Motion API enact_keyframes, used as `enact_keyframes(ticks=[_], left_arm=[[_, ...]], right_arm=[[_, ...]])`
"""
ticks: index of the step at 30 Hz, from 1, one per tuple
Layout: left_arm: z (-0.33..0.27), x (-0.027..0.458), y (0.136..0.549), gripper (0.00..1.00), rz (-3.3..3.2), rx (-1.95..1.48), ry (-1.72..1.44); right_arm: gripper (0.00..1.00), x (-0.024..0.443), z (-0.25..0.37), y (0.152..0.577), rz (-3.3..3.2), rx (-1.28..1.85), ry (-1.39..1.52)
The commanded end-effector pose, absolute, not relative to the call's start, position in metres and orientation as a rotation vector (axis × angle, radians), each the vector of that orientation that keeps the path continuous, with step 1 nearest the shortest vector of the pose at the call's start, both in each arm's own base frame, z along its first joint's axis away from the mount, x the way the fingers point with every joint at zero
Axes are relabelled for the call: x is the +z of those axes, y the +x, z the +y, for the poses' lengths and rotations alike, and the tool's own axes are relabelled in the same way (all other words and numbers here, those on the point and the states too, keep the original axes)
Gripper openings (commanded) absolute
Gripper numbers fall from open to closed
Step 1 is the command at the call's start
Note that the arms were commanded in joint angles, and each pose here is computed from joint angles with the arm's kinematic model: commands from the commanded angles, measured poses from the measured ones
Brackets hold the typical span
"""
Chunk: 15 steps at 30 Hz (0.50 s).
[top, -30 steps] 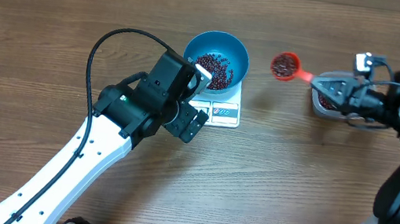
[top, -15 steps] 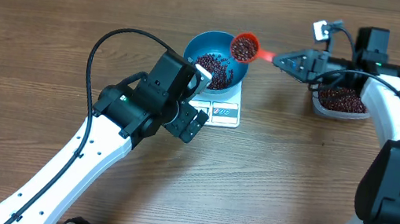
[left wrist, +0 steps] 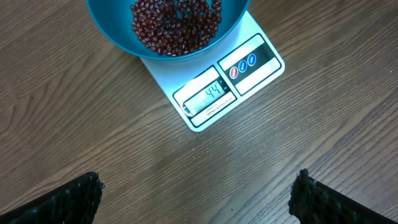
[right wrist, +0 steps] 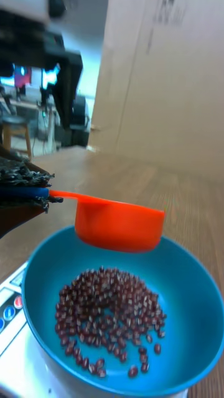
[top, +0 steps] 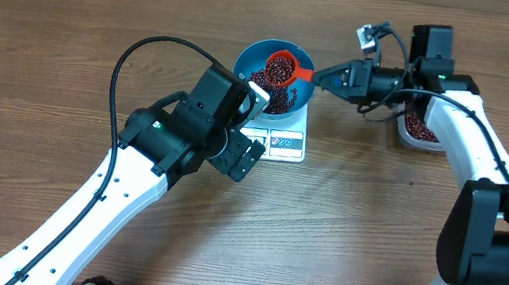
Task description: Scoop item into bowl and weigh 150g on scale
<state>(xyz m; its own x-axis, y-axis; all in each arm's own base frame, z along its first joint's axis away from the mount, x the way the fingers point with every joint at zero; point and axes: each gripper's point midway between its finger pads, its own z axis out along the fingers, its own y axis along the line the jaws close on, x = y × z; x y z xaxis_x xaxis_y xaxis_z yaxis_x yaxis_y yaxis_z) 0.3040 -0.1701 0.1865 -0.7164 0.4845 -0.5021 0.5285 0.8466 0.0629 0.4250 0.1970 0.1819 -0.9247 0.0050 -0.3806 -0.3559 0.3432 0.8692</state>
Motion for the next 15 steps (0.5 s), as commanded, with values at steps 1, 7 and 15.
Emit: enact_keyframes(ticks=[1, 7, 15], left_arm=[[-0.171, 0.196, 0.303, 1.00, 2.477, -0.127, 0.756], [-0.171, 0.196, 0.303, 1.00, 2.476, -0.127, 0.756], [-0.171, 0.196, 0.303, 1.00, 2.476, -0.127, 0.756]], right_arm=[[0.04, 0.209, 0.199, 0.438, 2.267, 1.435, -0.349], [0.04, 0.231, 0.205, 0.439, 2.236, 1.361, -0.385], [0.04, 0.232, 0.214, 0.430, 2.270, 1.169, -0.462]])
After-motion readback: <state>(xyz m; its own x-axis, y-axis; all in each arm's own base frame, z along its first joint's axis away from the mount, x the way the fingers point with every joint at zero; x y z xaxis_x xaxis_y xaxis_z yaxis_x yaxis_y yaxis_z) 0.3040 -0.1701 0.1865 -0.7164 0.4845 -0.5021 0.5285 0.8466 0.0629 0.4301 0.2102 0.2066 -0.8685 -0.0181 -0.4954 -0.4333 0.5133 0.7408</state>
